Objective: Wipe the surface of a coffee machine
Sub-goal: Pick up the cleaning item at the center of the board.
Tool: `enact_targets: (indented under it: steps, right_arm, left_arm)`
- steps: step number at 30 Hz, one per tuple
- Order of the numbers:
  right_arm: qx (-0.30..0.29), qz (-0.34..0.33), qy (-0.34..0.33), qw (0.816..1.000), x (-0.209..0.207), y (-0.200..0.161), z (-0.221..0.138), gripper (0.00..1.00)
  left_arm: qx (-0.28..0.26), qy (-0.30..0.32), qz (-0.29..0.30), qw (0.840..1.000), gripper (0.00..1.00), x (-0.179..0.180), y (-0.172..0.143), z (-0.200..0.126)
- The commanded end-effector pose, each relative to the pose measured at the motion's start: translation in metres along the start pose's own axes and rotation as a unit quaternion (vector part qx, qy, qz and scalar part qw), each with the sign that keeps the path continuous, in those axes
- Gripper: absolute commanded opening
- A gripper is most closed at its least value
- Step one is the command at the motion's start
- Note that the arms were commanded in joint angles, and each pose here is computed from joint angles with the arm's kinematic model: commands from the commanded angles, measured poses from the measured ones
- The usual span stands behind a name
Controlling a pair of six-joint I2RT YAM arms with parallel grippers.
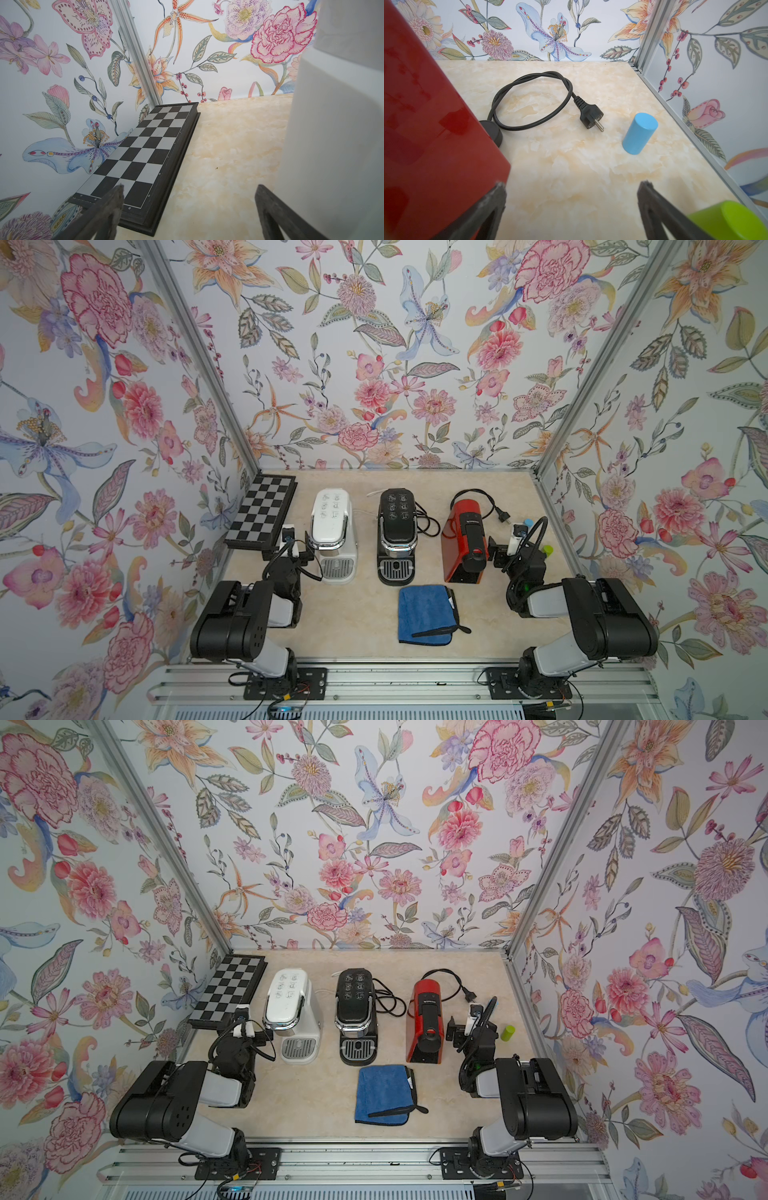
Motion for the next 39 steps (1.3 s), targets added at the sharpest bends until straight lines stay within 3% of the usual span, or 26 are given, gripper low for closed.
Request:
enact_targets:
  steps: [1, 6, 11, 17, 22, 24, 27, 29, 31, 34, 37, 39]
  right_arm:
    - [-0.028, -0.004, 0.003, 1.0, 0.004, 0.016, 0.004, 1.0]
    - [-0.027, -0.002, 0.004, 1.0, 0.003, 0.016, 0.004, 1.0]
    - [-0.031, -0.001, -0.007, 1.0, 0.0, 0.018, 0.003, 1.0]
    - [-0.019, 0.007, -0.059, 0.998, -0.006, 0.053, -0.002, 1.0]
    - [0.028, 0.093, -0.101, 0.99, -0.016, 0.065, -0.022, 1.0]
    - [0.057, 0.111, -0.073, 0.99, -0.009, 0.069, -0.029, 1.0]
    - [0.039, 0.208, -0.125, 0.969, -0.031, 0.071, -0.049, 1.0]
    - [0.031, 0.23, -0.098, 0.968, -0.028, 0.078, -0.059, 1.0]
    - [0.031, 0.241, -0.065, 0.968, -0.018, 0.09, -0.069, 0.91]
    - [0.073, 0.238, -0.041, 0.968, -0.002, 0.102, -0.08, 0.69]
    - [0.112, 0.215, 0.0, 0.97, 0.024, 0.108, -0.093, 0.63]
    - [0.134, 0.195, 0.033, 0.971, 0.046, 0.111, -0.105, 0.63]
  left_arm:
    - [-0.016, 0.011, 0.002, 1.0, 0.99, 0.003, 0.009, 0.003]
    - [-0.013, 0.014, -0.001, 1.0, 0.99, 0.004, 0.009, 0.004]
    - [-0.017, 0.075, -0.027, 0.997, 0.99, 0.027, 0.009, -0.012]
    - [-0.015, 0.099, -0.024, 0.995, 0.99, 0.038, 0.025, -0.025]
    - [-0.008, 0.122, -0.042, 0.992, 0.99, 0.055, 0.048, -0.025]
    - [0.005, 0.133, -0.063, 0.989, 0.99, 0.062, 0.054, -0.024]
    - [0.02, 0.167, -0.122, 0.978, 0.99, 0.081, 0.067, -0.029]
    - [0.017, 0.181, -0.155, 0.971, 0.99, 0.092, 0.08, -0.036]
    - [0.014, 0.185, -0.201, 0.962, 0.99, 0.101, 0.091, -0.043]
    - [-0.011, 0.147, -0.222, 0.964, 0.99, 0.103, 0.117, -0.055]
    - [-0.031, 0.142, -0.257, 0.955, 0.99, 0.113, 0.133, -0.069]
    - [-0.048, 0.089, -0.27, 0.958, 0.99, 0.104, 0.148, -0.068]
Point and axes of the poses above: each gripper's point midway between its finger pads, its own z axis out along the fingers, its own x axis along the line the jaws close on, y = z × x, the point moved 1 cm from there along -z, back along the fingers, and after that the axes turned 12 degrees about z, right-handed, at the moved point
